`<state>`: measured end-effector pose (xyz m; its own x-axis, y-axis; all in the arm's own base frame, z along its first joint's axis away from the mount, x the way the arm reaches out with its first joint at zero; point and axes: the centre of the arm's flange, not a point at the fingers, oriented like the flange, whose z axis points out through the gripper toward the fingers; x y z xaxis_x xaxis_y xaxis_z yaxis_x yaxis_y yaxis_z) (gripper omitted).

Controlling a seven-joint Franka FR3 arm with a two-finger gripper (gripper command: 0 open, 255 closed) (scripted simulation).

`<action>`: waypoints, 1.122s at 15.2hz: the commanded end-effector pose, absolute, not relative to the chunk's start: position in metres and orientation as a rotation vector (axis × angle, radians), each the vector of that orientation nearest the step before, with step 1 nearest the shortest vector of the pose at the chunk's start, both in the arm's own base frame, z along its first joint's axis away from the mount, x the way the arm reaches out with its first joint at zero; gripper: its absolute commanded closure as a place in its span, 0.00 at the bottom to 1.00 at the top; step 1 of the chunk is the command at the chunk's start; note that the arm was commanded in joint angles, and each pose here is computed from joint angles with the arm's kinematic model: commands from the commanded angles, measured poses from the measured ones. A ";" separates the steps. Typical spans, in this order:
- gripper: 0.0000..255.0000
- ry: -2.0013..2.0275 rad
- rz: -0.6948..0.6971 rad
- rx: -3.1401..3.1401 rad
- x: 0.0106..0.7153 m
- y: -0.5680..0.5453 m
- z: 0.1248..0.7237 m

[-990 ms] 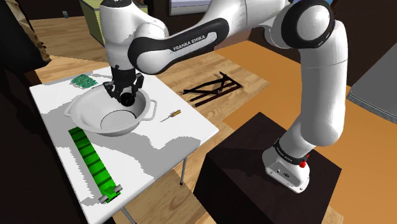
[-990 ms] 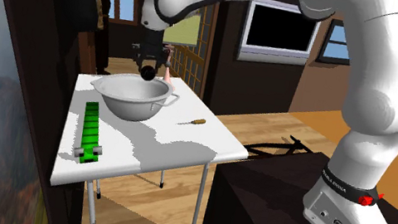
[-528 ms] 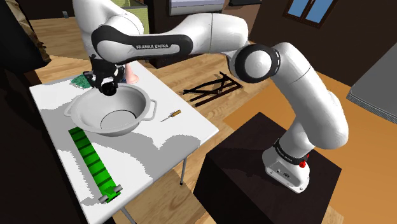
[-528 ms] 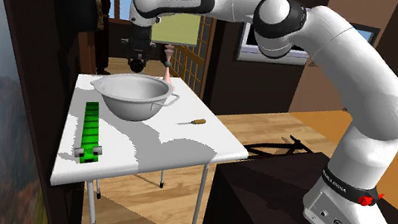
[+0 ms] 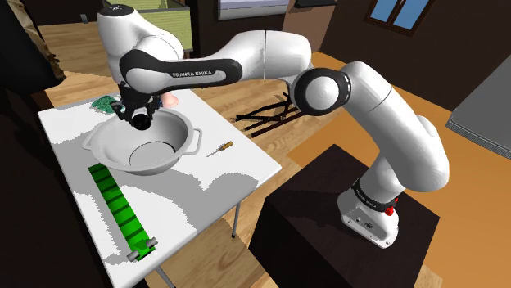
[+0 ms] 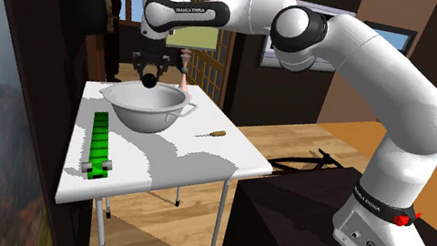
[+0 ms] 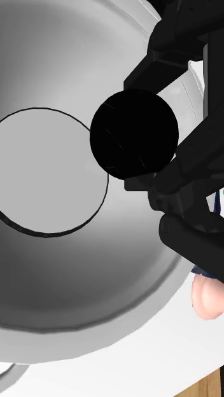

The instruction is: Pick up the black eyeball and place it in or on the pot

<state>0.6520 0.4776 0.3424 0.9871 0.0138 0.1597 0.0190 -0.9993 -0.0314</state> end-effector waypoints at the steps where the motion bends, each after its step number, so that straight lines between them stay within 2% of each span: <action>1: 1.00 -0.026 -0.250 -3.098 0.652 0.478 0.332; 6: 1.00 -0.026 -0.250 -3.098 0.652 0.478 0.307; 14: 1.00 -0.026 -0.250 -3.098 0.652 0.478 0.307; 15: 0.00 -0.026 -0.250 -3.098 0.652 0.478 0.307; 17: 0.00 -0.026 -0.250 -3.098 0.652 0.478 0.307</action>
